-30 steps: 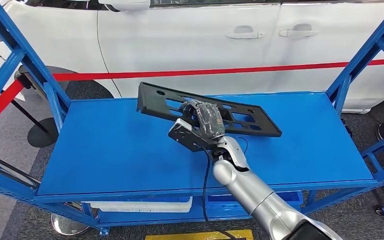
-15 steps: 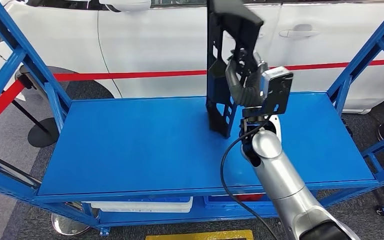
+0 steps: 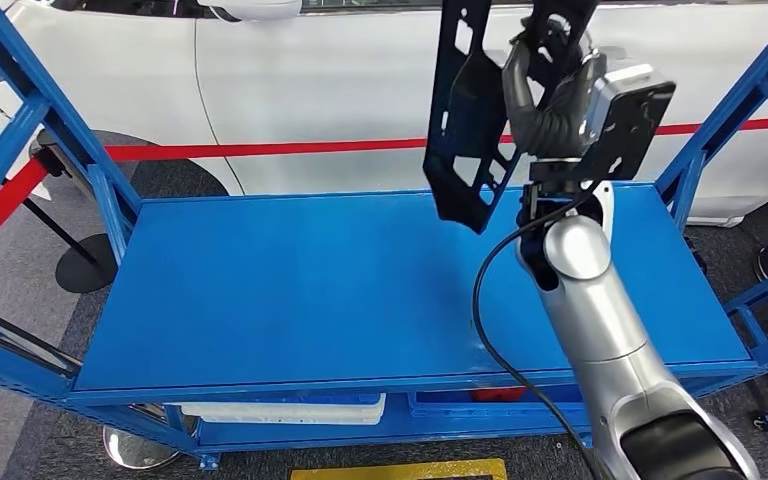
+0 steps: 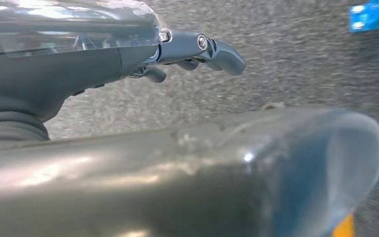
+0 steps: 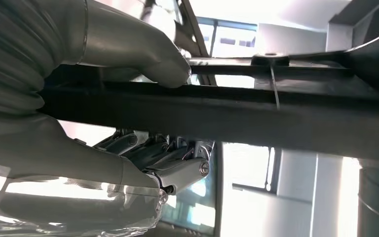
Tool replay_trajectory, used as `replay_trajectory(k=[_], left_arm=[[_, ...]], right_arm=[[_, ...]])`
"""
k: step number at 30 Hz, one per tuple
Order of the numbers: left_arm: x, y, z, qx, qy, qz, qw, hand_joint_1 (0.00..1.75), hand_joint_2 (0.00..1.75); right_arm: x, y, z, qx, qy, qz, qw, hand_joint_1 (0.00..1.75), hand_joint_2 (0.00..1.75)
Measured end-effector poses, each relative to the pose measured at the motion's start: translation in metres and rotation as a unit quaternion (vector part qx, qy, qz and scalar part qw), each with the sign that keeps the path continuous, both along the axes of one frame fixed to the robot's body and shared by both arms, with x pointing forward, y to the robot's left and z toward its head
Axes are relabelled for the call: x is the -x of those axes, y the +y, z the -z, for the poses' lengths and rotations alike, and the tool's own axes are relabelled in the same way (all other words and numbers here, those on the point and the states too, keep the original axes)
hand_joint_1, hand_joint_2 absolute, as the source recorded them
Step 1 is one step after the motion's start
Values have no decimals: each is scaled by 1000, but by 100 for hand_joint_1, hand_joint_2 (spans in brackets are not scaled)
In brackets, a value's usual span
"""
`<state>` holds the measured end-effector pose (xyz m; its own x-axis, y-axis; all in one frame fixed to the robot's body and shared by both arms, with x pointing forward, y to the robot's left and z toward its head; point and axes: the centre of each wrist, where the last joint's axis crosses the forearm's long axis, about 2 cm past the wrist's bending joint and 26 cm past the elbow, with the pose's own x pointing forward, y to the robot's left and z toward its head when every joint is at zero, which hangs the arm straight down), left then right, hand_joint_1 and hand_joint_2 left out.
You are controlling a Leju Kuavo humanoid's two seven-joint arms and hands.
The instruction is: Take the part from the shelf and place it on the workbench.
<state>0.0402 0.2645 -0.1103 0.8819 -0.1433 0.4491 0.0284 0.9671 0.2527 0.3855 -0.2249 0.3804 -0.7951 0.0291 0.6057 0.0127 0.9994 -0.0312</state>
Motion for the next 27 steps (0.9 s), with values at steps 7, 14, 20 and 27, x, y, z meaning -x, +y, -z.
replay_trajectory(k=[7,14,20,27], left_arm=[[0,0,1,55,-45,-6,997,0,175],[-1,2,1,55,-43,-1,998,0,175],[-1,2,1,59,-42,-1,997,0,175],[-1,1,1,76,-44,1,996,0,175]], right_arm=[[-10,-28,-54,16,-30,29,999,175,175],[-14,-33,-49,29,-27,43,998,175,175],[-16,-34,-42,29,-19,47,998,175,175],[-16,-36,-35,33,-16,43,998,175,175]])
